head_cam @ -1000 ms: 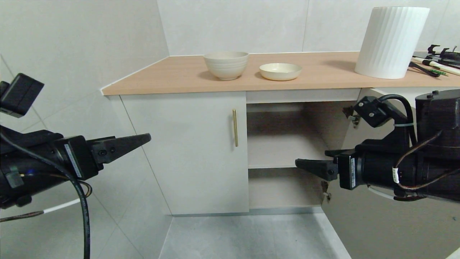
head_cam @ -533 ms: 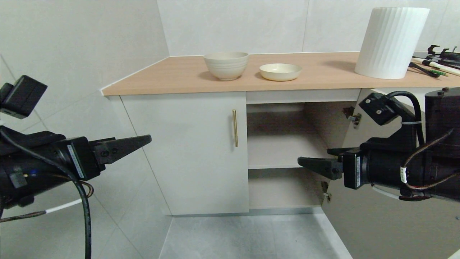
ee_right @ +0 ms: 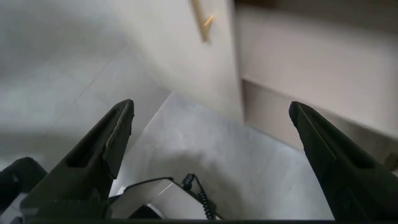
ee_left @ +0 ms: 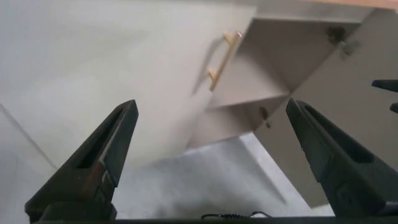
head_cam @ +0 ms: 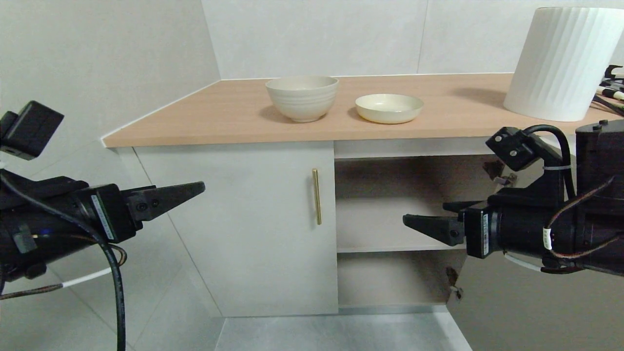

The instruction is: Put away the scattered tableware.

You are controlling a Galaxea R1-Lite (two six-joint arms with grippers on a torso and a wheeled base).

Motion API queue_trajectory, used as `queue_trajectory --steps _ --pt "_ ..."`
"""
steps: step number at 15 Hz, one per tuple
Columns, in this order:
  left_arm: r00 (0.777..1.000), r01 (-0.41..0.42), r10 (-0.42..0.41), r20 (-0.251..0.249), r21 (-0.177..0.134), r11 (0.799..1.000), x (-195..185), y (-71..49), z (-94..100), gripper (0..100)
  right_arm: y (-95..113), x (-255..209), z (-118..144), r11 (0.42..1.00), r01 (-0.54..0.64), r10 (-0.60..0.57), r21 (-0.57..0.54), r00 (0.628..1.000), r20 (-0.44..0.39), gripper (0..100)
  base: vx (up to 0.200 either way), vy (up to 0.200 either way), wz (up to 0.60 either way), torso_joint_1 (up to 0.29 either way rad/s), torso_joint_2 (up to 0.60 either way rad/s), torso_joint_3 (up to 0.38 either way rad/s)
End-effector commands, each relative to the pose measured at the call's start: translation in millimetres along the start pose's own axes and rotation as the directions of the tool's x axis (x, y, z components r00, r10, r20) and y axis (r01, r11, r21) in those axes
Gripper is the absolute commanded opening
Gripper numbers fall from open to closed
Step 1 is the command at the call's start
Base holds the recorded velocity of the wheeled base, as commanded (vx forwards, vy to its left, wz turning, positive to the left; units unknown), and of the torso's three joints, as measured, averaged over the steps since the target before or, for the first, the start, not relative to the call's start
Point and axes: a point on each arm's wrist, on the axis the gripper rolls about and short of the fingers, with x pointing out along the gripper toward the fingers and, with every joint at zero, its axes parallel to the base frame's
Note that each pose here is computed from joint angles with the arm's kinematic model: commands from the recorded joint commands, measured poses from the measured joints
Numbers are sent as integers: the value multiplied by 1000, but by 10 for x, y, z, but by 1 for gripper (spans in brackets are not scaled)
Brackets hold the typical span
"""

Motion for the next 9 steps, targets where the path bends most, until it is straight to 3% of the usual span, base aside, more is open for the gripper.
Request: queue_trajectory --steps 1,4,9 --pt "1000 -1 1 -6 -1 1000 18 5 -7 100 2 -9 -6 1000 -1 1 -1 1000 -2 100 200 0 0 2 -2 7" --pt "1000 -2 2 -14 -3 1000 32 12 -23 100 -11 -75 -82 1000 -5 5 -8 1000 -15 100 200 0 0 -1 2 4" --pt "1000 -4 3 -21 -6 1000 57 20 -35 100 -14 -100 -81 999 2 -2 -44 1000 -9 100 0 0 0 0 0 0"
